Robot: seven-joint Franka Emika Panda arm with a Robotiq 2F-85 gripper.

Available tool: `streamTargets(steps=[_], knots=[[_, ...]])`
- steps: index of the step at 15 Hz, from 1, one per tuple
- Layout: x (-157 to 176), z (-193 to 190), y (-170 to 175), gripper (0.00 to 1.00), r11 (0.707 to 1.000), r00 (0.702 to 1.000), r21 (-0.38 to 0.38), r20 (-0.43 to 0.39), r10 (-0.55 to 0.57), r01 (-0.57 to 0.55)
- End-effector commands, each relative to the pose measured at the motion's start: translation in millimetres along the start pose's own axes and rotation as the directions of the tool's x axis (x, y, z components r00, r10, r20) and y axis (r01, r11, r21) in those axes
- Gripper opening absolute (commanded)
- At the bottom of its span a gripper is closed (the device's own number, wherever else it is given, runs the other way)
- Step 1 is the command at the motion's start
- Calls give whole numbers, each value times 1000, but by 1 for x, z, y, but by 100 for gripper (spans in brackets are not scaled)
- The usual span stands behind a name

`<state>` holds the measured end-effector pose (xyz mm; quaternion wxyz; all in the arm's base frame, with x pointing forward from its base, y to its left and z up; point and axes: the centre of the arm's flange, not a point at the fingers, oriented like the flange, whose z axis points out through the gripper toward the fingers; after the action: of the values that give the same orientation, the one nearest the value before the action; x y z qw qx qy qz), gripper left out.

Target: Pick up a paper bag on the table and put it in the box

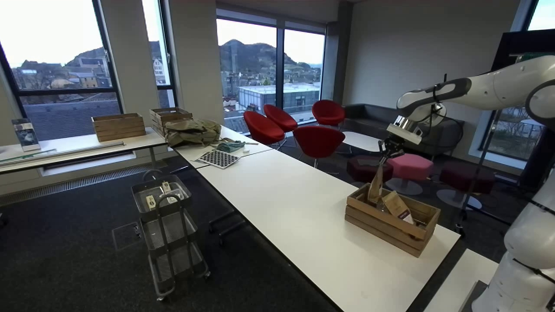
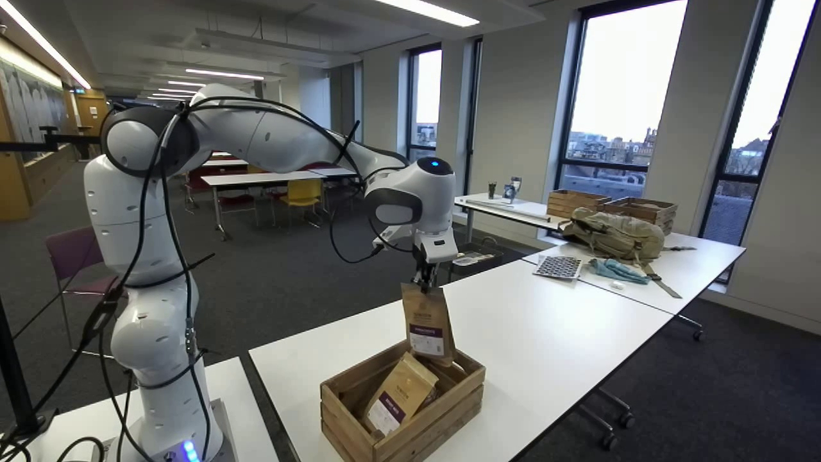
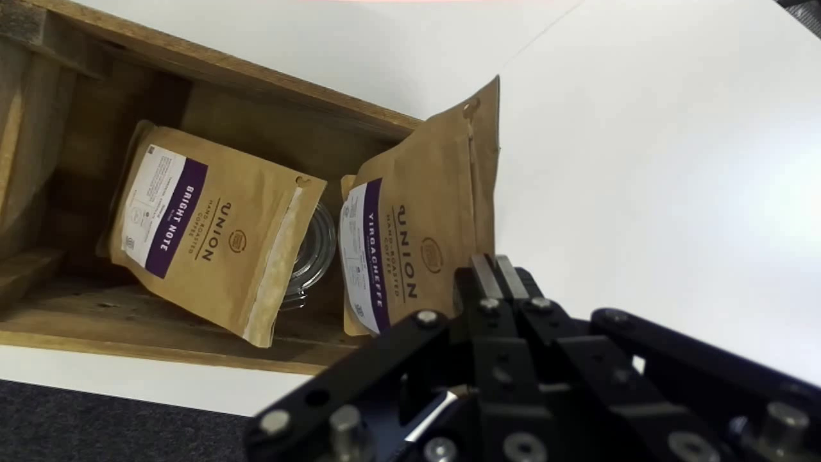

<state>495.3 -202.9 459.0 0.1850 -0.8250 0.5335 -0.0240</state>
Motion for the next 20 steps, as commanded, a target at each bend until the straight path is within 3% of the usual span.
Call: streamTargets(steps=[1,10,20], knots=[[8,8,-15,0,999,999,23,4,-47,47],[21,57,-55,0,985,983,94,102,-151,142],[40,99,-20,0,986,977,161,198,-84,52]])
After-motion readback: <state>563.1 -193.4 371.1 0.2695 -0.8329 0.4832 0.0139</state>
